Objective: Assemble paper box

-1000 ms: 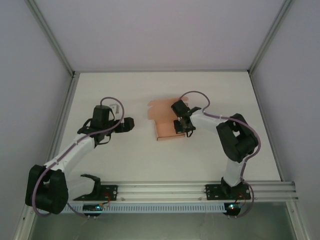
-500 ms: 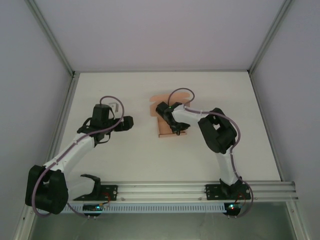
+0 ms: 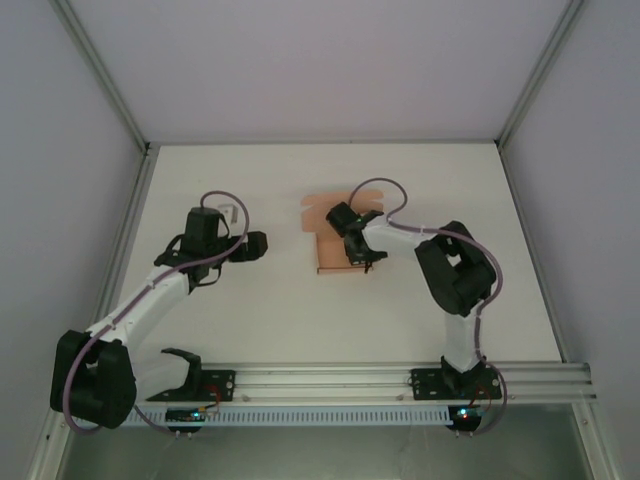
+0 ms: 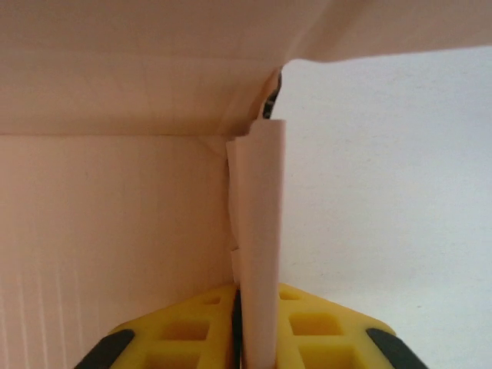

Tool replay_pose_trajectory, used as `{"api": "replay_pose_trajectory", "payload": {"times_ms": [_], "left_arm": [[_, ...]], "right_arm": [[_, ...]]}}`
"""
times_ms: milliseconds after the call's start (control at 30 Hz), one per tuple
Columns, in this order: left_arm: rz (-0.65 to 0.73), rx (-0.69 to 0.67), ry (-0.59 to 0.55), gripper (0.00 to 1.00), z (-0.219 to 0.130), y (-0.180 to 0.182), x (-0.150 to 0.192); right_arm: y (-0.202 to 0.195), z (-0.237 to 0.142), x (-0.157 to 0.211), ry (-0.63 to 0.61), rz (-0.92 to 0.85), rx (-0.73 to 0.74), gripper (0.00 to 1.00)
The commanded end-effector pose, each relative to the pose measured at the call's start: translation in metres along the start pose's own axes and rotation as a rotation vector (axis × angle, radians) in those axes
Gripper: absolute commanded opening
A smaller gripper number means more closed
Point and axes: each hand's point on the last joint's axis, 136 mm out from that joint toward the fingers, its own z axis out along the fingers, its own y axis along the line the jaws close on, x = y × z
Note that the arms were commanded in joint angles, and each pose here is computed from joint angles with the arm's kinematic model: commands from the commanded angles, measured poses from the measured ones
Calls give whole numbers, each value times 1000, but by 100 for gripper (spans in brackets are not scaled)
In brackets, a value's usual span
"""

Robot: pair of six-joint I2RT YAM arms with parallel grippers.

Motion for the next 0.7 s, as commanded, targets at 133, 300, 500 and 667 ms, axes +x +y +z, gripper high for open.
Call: {"api": "replay_pose_trajectory", "payload": {"times_ms": [133, 300, 500, 667], "left_arm": [[15, 57, -22, 100, -8, -18, -12], [19, 67, -20, 100, -6, -22, -13], [62, 99, -17, 100, -3, -33, -17], [167, 170, 7, 100, 4, -53, -28]], "right_arm": [[19, -27, -8, -72, 35, -205, 38], [11, -45, -19, -177, 136, -305, 53], [-7, -78, -34, -319, 160, -388, 72], [-35, -116, -48, -437, 45, -412, 99]]}}
